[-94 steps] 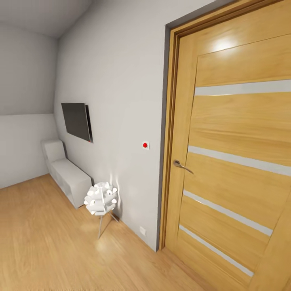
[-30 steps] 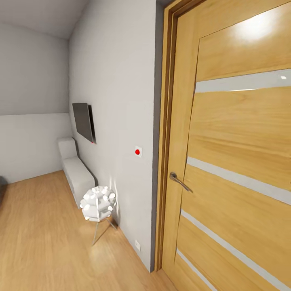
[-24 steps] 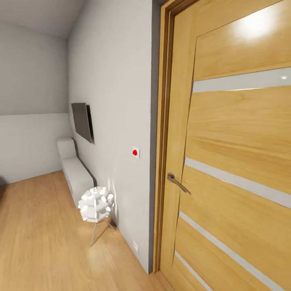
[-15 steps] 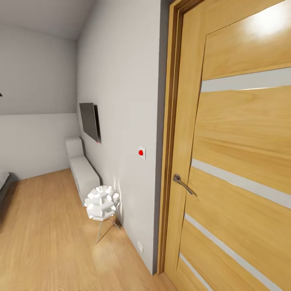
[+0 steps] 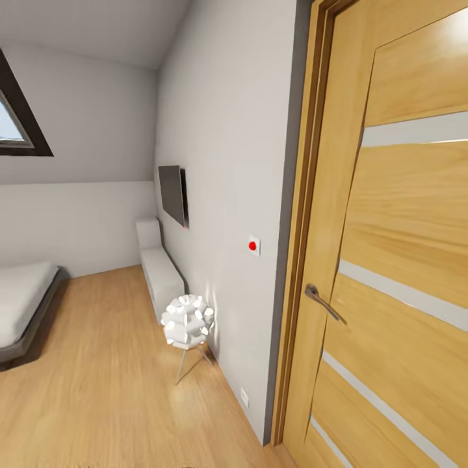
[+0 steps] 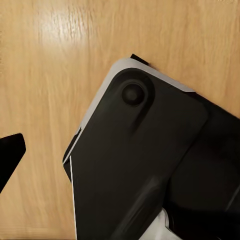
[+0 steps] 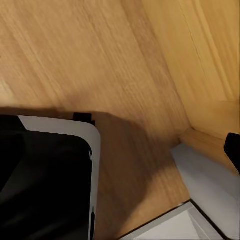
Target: Attach the digital camera to the camera tripod in the bedroom.
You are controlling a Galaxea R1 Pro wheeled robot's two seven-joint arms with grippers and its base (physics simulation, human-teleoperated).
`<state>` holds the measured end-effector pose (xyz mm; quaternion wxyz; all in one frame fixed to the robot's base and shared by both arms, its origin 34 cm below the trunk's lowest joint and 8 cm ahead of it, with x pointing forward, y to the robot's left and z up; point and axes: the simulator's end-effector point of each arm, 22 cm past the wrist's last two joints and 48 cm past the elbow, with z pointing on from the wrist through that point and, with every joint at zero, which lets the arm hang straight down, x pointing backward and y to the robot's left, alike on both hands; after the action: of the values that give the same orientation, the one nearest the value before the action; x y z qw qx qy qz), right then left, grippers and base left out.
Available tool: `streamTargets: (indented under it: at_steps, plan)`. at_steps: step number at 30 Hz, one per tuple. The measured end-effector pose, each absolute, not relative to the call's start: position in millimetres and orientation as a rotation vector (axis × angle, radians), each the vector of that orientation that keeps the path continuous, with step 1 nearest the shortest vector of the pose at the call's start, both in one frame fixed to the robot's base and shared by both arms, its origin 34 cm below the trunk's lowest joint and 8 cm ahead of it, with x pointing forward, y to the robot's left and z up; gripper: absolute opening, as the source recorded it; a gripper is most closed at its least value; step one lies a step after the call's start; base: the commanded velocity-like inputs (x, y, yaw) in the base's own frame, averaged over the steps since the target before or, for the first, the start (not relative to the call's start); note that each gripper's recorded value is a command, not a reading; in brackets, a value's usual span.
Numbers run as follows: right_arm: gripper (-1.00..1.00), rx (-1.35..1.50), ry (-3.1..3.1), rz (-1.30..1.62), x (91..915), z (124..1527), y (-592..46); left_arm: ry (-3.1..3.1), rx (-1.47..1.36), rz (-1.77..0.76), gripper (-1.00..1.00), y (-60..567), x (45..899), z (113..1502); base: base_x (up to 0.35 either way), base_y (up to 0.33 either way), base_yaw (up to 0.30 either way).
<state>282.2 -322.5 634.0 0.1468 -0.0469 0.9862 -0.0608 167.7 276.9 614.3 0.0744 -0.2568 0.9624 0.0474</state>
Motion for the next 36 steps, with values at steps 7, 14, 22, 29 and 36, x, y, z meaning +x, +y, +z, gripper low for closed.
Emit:
streamTargets:
  at_steps: [7, 14, 22, 29, 36]
  plan:
    - [1.0, -0.135, 2.838, -0.175, 282.3, 634.0, -322.5, 2.888, -0.771, 0.142, 1.0, 276.9, 167.7, 614.3, 0.0, 0.0, 0.269]
    - [1.0, -0.135, 2.838, -0.174, 282.3, 634.0, -322.2, 2.889, -0.77, 0.141, 1.0, 276.1, 167.7, 614.3, 0.0, 0.0, 0.269]
    - [1.0, -0.135, 2.839, -0.171, 282.1, 633.9, -322.5, 2.889, -0.77, 0.14, 1.0, 275.7, 167.8, 614.3, 0.0, 0.0, 0.118]
    - [1.0, -0.136, 2.839, -0.168, 281.9, 633.9, -321.8, 2.89, -0.767, 0.138, 1.0, 275.6, 167.6, 614.3, 0.074, -0.053, 0.013]
    - [1.0, -0.137, 2.838, -0.173, 281.9, 634.3, -324.5, 2.89, -0.764, 0.139, 1.0, 276.1, 167.7, 614.4, 0.211, -0.161, 0.001]
